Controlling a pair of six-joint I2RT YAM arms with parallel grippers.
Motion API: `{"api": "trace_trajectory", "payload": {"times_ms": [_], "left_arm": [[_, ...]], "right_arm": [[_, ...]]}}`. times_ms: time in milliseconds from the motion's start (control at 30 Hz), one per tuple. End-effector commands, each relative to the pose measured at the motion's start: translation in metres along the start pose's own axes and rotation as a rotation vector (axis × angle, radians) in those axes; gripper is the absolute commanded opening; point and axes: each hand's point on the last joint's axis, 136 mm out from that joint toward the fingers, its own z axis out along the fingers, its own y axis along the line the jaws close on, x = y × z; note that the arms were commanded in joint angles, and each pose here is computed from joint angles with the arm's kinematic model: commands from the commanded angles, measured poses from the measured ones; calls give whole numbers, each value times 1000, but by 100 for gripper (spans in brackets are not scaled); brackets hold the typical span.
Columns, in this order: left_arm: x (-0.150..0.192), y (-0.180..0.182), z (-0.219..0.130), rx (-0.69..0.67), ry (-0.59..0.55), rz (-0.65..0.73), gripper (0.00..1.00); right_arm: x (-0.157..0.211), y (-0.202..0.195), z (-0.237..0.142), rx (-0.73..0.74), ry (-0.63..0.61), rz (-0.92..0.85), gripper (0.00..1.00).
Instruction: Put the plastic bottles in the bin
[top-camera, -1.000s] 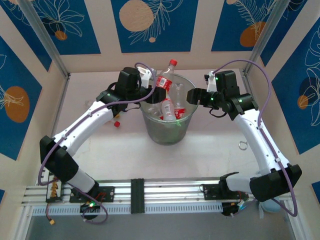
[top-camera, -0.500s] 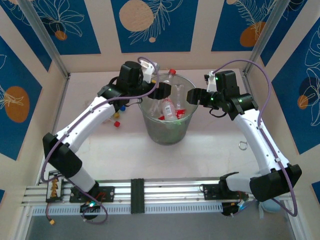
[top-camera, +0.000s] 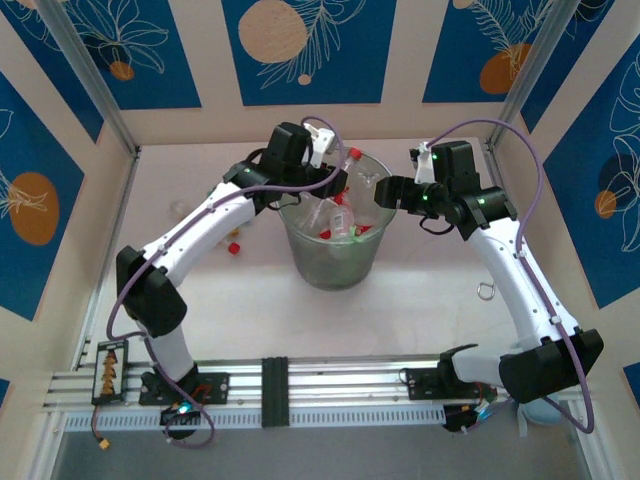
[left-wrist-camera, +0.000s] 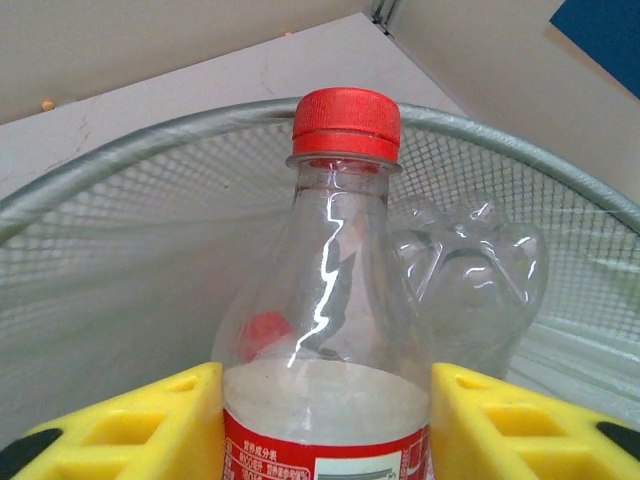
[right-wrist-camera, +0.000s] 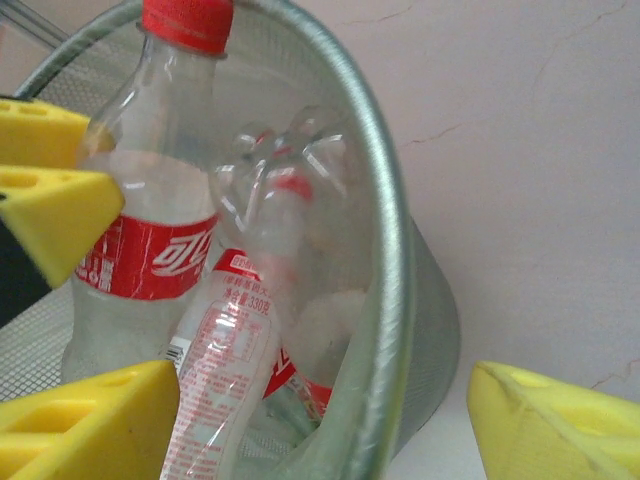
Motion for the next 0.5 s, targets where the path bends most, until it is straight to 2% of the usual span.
{"api": "trace_trajectory", "payload": {"times_ms": [0, 200, 333, 467], "left_arm": [[33, 2, 1, -38, 92, 9, 49], [45, 4, 3, -40, 106, -4, 47], [24, -1, -8, -28, 50, -6, 64], [-3, -7, -29, -19, -25, 7, 76]], "right_arm": [[0, -1, 0, -7, -12, -9, 77], [2, 3, 8, -29, 10, -6, 76], [6, 4, 10, -34, 27, -4, 70], [8, 3, 10, -33, 31, 2, 64]]}}
